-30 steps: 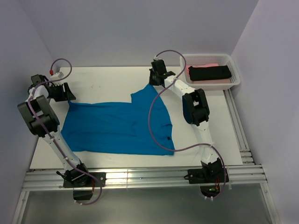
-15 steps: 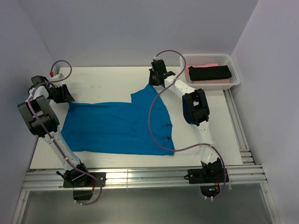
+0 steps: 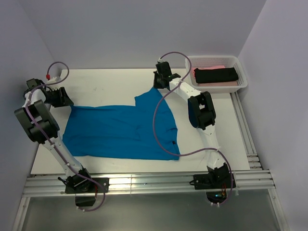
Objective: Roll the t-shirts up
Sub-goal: Fold the tshirt
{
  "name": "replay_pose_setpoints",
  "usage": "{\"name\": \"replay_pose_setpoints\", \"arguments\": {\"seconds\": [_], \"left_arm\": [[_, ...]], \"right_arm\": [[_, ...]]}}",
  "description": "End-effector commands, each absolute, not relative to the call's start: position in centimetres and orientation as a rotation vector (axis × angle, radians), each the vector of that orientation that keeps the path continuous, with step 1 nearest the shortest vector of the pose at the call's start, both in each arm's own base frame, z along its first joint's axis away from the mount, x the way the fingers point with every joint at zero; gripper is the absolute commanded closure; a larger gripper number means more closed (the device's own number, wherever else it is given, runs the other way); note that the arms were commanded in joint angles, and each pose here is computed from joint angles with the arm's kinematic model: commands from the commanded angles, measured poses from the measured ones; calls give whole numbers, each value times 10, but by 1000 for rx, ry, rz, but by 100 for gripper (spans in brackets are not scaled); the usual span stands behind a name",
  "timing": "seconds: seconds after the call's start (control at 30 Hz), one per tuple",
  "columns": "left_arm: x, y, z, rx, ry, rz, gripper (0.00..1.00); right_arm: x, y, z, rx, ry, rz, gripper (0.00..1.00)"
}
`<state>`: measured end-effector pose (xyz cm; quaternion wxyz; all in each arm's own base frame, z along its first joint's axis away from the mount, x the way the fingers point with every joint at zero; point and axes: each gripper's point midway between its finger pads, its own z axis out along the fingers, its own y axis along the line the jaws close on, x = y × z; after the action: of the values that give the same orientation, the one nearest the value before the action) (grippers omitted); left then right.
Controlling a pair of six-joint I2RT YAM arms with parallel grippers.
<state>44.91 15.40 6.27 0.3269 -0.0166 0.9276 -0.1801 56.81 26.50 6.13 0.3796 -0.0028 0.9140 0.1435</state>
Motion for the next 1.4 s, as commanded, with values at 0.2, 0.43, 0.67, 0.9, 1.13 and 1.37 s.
{"name": "replay_pose_setpoints", "arguments": {"seconds": [0.2,0.43,0.67,0.9,1.13,1.37], "left_arm": [[447,151,87,-14,2379,-506,52],[451,147,89,-1,2361,-547,53],[454,145,82,-4,2369,-539,59],[453,137,76,15,2391,-566,76],[456,141,77,-6,2381,-527,100],[457,157,76,-185,2383,-476,100]], "right_arm": [[573,264,106,-17,2260,384,100],[572,264,109,-19,2257,388,100],[571,264,111,-18,2256,391,100],[569,265,110,-17,2262,396,100],[572,262,119,2,2218,391,100],[569,256,137,22,2153,382,100]]}}
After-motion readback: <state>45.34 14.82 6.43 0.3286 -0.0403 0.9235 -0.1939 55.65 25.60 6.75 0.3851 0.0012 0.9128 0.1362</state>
